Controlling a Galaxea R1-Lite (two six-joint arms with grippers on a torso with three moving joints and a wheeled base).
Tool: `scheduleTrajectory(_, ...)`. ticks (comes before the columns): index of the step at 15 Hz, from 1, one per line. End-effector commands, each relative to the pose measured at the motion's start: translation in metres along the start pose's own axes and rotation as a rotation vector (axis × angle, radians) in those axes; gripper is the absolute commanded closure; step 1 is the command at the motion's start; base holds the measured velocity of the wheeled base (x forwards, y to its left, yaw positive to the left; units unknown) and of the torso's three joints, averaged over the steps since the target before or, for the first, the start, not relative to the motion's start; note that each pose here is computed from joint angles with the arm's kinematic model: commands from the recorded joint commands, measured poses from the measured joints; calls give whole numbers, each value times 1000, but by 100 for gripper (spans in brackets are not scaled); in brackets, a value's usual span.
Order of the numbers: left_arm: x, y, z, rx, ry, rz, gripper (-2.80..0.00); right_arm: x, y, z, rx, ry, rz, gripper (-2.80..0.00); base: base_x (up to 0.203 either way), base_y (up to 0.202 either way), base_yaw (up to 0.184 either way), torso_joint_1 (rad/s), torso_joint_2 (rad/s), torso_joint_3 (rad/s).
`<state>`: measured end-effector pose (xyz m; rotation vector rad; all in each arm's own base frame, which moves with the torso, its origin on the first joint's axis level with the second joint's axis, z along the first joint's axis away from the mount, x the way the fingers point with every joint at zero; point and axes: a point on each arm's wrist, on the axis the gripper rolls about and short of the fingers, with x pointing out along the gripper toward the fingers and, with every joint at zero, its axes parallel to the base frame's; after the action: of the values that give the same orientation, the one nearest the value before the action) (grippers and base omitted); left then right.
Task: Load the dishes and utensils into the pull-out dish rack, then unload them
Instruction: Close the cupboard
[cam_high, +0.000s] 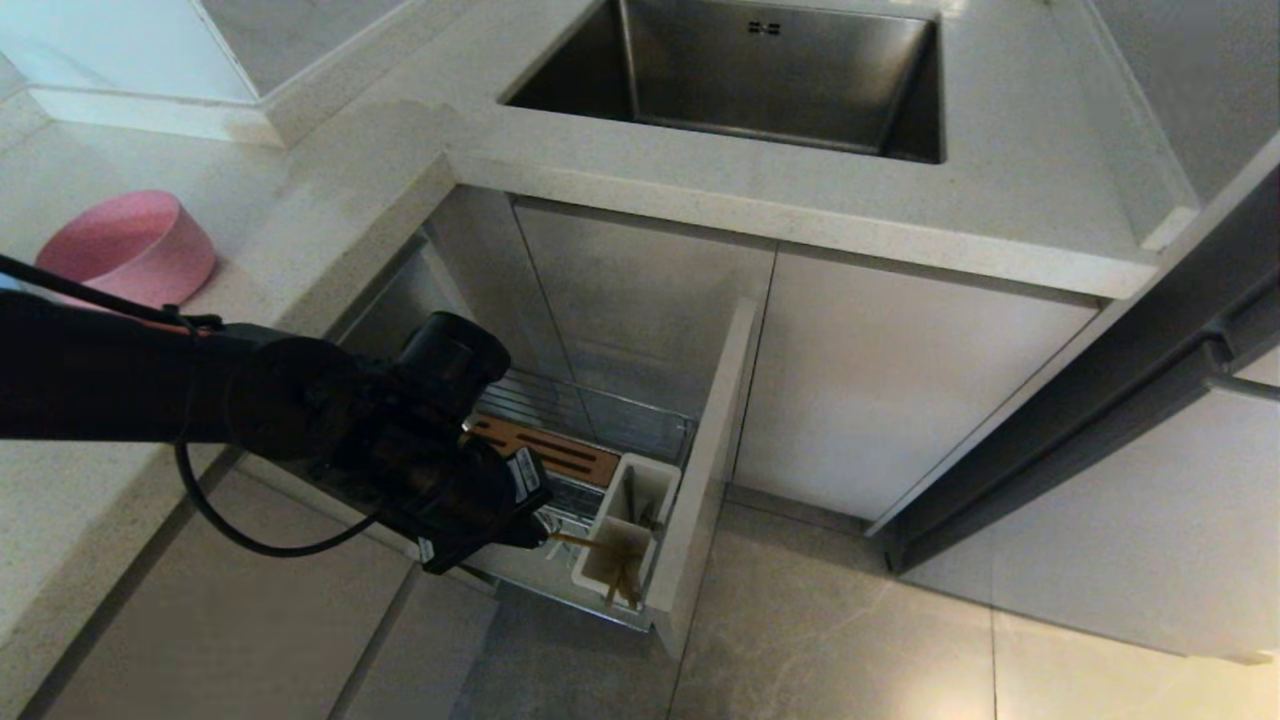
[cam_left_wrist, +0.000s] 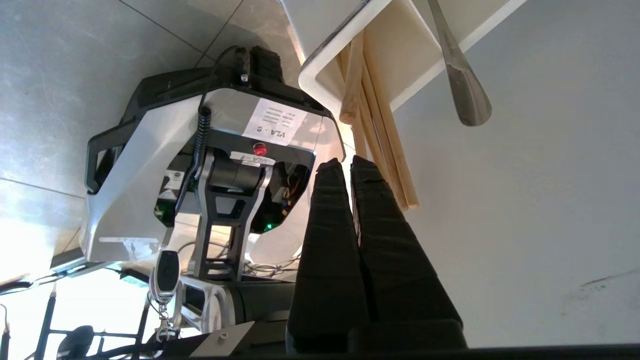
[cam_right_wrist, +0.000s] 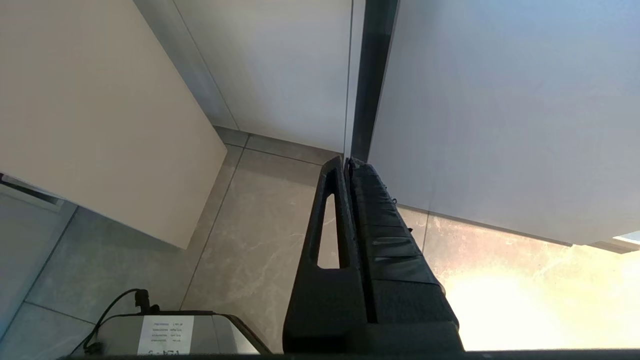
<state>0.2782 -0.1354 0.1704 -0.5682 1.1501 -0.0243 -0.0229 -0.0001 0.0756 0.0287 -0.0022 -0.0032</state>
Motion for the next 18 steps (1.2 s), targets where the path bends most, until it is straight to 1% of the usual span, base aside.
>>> scheduleTrajectory(1,-1,1,-1,-8,-3,5,0,0,0,0,0,-1,0,0,0,0,0,0,0,0)
scheduleTrajectory(3,-3,-1,-3,-3,-5,-1,0,0,0,0,0,-1,0,0,0,0,0,0,0,0)
scheduleTrajectory(4,-3,-1,-5,3,0,1,-280,0,0,0,0,-1,0,0,0,0,0,0,0,0)
scheduleTrajectory(12,-6,-4,-14,28,-1,-6,-280,0,0,0,0,-1,0,0,0,0,0,0,0,0)
scheduleTrajectory(14,-5,-4,-16,32,-12,-7,-280,0,0,0,0,-1,0,0,0,0,0,0,0,0)
scheduleTrajectory(18,-1,-3,-18,38,-3,1,-280,0,0,0,0,-1,0,0,0,0,0,0,0,0)
